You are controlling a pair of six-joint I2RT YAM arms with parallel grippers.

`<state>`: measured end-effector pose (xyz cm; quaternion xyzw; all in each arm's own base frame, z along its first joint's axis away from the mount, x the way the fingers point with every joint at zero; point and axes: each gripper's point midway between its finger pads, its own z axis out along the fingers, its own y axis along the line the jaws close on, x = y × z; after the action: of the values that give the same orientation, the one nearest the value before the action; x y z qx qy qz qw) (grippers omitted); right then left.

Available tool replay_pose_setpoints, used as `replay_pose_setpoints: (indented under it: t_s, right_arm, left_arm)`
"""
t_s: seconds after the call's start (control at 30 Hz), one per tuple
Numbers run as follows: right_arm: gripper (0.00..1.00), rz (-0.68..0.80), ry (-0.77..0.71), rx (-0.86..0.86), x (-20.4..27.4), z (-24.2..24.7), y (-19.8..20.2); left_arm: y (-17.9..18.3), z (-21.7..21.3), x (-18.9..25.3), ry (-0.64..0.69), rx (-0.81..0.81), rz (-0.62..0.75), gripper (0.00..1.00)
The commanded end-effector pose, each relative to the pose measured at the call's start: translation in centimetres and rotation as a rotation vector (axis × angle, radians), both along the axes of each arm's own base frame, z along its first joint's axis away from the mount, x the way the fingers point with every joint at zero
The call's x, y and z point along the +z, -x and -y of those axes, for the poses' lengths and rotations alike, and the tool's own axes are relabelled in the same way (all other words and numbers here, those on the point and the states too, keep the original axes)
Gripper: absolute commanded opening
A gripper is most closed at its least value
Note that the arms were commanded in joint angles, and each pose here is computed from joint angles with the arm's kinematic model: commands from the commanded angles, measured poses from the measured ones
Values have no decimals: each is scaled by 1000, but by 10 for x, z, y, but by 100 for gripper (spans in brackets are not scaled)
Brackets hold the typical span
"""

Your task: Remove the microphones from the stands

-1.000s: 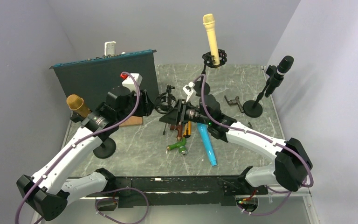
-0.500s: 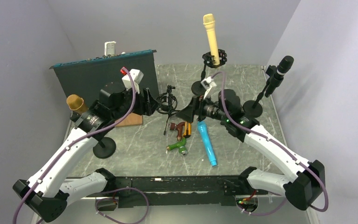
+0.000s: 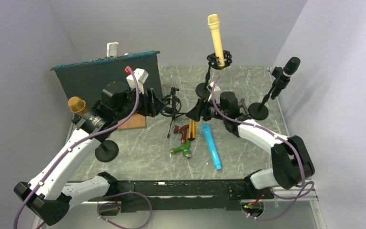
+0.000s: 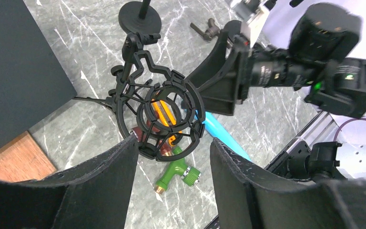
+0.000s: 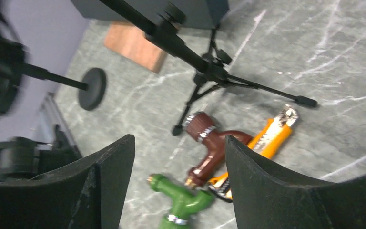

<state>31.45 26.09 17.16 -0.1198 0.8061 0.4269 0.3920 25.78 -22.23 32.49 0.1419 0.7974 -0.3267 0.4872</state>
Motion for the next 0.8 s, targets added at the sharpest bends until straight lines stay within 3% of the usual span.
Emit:
replay_pose_setpoints:
  t_s: [0.0, 0.13, 0.23, 0.6, 0.77]
  right_arm:
    - [72, 319, 37, 69, 0, -5, -23]
    - [66, 456, 80, 204, -25, -15, -35]
    - [69, 505, 65, 229, -36, -15, -47]
    - [73, 363, 49, 393, -88, -40, -62]
    - [72, 341, 130, 361, -109, -49, -67]
  left_arm:
    - [3, 3, 10, 24, -33, 47, 61]
    - [8, 1, 11, 19, -43, 56, 61]
    - [12, -3, 14, 12, -51, 77, 61]
    - [14, -14, 27, -48, -53, 190, 61]
    - [8, -16, 22, -69, -45, 210, 61]
